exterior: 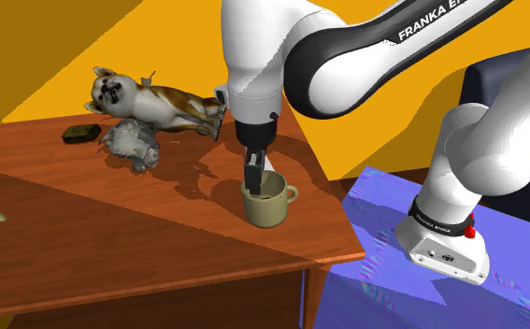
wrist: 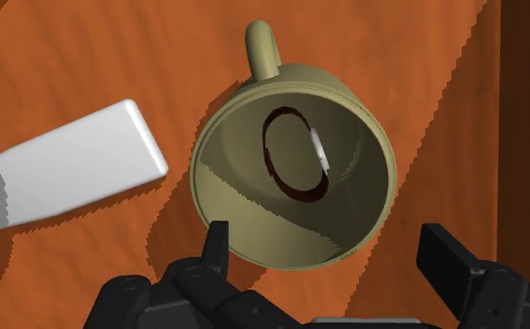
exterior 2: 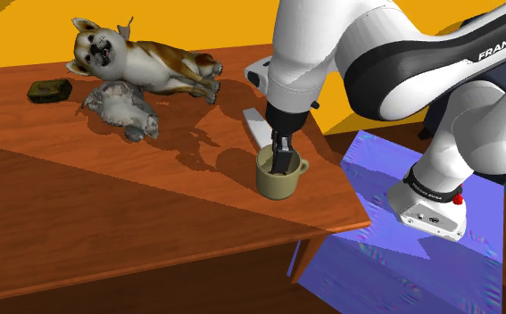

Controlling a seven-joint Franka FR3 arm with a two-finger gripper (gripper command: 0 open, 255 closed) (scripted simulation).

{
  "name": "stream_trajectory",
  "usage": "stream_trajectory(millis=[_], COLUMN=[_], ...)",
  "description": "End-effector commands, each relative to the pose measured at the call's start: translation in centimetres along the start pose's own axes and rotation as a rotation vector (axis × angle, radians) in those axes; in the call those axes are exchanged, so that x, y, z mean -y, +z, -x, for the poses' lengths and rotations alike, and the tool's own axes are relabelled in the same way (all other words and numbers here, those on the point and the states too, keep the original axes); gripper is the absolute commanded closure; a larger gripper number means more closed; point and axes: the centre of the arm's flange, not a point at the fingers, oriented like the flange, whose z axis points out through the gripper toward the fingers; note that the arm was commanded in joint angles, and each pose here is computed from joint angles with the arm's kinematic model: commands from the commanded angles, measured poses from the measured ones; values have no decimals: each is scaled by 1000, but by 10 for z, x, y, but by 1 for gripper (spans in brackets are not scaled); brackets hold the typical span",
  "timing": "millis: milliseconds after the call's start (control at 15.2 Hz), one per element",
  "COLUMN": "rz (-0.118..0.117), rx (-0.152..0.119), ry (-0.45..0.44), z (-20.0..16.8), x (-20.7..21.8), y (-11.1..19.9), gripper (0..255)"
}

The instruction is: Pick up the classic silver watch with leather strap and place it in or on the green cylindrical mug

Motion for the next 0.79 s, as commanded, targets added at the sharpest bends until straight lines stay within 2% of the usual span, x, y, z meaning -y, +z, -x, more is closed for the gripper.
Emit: stream_trajectory(millis=[0, 198, 726], rz=[0, 0, 0], rx=[0, 0, 0], ry=[0, 0, 0], z=[0, 0, 0], x=[0, 0, 0], y=[-13, -50, -50], gripper=[0, 0, 0])
